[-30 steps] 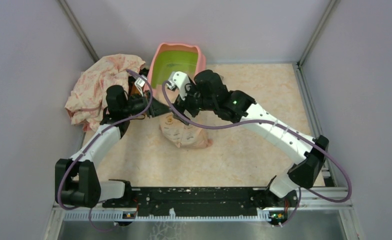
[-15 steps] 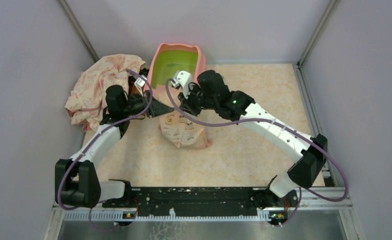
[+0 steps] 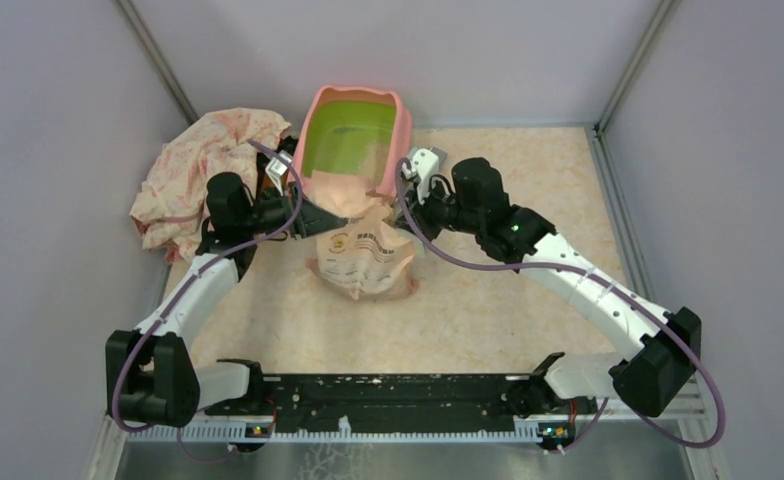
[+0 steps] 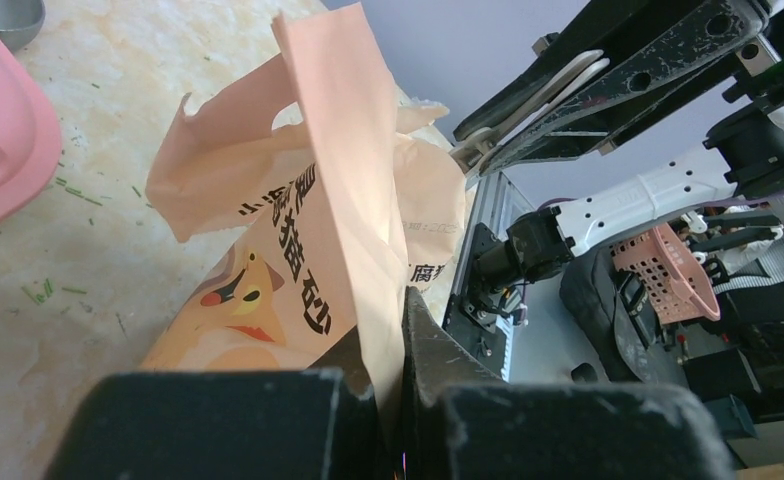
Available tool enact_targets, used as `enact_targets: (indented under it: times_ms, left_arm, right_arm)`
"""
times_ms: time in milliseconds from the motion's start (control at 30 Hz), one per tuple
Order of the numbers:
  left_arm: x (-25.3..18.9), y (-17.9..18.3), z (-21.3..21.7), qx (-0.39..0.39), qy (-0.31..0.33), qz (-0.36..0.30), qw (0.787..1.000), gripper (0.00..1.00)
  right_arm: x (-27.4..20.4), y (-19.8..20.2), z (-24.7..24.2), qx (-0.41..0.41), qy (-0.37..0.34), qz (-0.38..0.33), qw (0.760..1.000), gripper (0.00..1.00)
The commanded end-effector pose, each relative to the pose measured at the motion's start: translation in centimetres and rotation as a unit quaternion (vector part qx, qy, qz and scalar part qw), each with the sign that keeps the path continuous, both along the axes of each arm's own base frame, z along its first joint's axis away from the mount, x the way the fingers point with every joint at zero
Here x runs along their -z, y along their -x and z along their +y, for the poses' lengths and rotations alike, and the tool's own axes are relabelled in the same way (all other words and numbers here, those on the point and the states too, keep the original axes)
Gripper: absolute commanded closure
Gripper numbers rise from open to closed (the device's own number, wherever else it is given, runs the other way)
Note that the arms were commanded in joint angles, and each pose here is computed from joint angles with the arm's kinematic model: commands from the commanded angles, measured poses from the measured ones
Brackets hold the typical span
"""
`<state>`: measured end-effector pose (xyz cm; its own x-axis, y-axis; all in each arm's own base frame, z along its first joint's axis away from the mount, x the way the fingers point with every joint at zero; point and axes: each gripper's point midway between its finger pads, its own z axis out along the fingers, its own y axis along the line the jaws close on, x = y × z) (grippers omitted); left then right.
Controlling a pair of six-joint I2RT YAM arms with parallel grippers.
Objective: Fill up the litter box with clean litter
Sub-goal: Remove the clamp from the cat litter bag.
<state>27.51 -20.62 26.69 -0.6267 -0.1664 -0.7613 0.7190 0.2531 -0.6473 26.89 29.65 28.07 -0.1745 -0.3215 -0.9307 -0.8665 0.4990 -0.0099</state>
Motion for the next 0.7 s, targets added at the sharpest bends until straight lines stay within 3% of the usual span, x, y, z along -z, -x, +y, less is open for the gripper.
enact_targets:
  times_ms: [0, 167, 433, 567, 667]
  left_arm:
    - [-4.3, 1.5, 0.1, 0.026, 0.017, -0.091, 0.995, 1.00]
    - [-3.3, 0.9, 0.3, 0.015, 0.012, -0.081, 0.997, 1.00]
    - [0.2, -0.8, 0.6, -0.016, -0.001, -0.038, 0.999, 1.00]
    - [0.7, -2.0, 0.9, -0.038, -0.007, -0.035, 0.999, 1.00]
    - [0.8, -3.3, 1.5, -0.055, -0.010, -0.021, 0.998, 0.88]
  right_arm:
    - [-3.5, 0.0, 0.8, -0.017, -0.069, -0.035, 0.997, 1.00]
    - [-5.0, -0.2, 0.5, -0.017, -0.103, -0.039, 0.994, 1.00]
    - [-9.5, -1.5, -3.2, 0.047, -0.169, -0.054, 0.983, 1.00]
    - [-10.5, -0.2, -3.3, 0.031, -0.192, -0.046, 0.980, 1.00]
    - [-11.1, 1.8, -2.6, -0.010, -0.217, -0.023, 0.976, 1.00]
